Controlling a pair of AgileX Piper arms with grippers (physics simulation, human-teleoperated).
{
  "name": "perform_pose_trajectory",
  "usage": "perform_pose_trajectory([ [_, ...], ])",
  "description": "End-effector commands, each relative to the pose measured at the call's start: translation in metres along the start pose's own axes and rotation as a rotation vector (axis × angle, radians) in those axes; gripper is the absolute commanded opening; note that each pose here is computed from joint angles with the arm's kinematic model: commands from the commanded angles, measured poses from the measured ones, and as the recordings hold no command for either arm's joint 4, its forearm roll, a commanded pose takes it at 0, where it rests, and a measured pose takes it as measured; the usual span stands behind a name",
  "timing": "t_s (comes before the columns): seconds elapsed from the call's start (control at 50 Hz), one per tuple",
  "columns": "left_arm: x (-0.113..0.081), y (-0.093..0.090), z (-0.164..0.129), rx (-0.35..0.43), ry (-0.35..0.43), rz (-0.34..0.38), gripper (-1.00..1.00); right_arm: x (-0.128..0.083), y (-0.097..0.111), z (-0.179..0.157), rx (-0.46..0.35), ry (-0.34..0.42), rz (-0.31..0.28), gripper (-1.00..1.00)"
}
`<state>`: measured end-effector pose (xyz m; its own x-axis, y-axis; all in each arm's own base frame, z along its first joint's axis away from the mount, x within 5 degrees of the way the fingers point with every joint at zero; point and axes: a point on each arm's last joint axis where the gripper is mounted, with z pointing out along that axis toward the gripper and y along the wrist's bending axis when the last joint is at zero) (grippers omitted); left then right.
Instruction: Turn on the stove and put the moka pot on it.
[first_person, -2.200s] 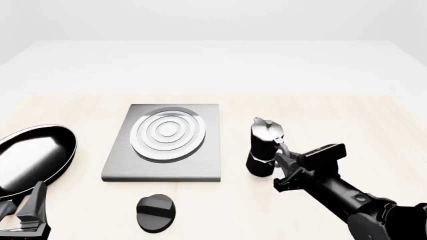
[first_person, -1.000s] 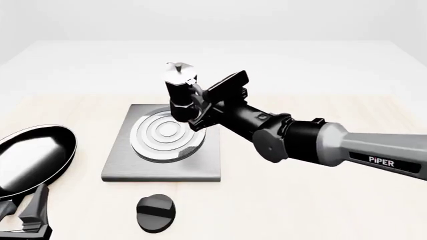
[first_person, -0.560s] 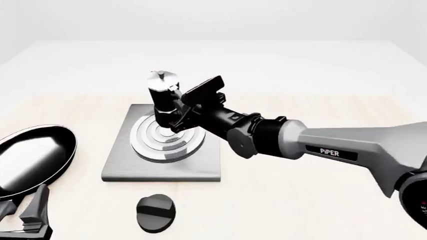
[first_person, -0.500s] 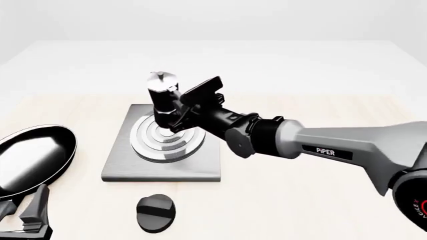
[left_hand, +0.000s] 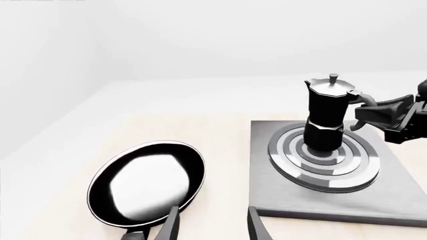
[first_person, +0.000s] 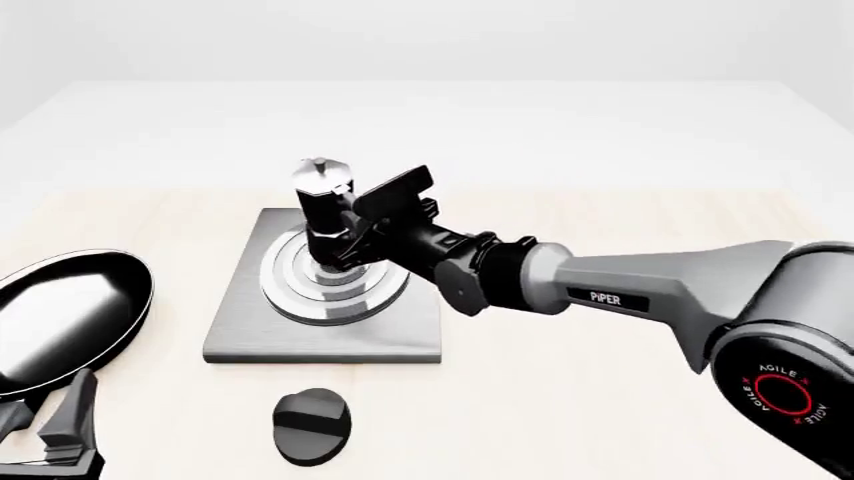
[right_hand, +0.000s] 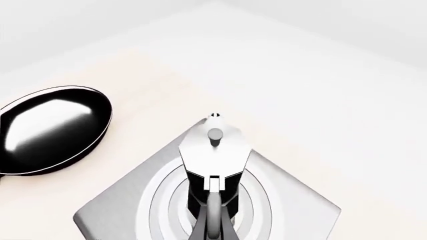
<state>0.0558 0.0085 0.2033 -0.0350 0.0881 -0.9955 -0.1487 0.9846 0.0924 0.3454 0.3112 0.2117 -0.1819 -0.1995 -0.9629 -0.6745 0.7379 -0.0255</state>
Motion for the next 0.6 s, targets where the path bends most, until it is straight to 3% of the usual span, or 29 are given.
perform_pose_trajectory([
  [0.02,0.000,0.000,0.000,-0.001,-0.005,0.006,1.00,0.006,-0.002,0.008,0.004,0.003,0.013,-1.00],
  [0.6,0.001,0.000,0.000,-0.006,0.006,-0.005,1.00,0.024,0.001,0.018,-0.001,0.055,0.013,-1.00],
])
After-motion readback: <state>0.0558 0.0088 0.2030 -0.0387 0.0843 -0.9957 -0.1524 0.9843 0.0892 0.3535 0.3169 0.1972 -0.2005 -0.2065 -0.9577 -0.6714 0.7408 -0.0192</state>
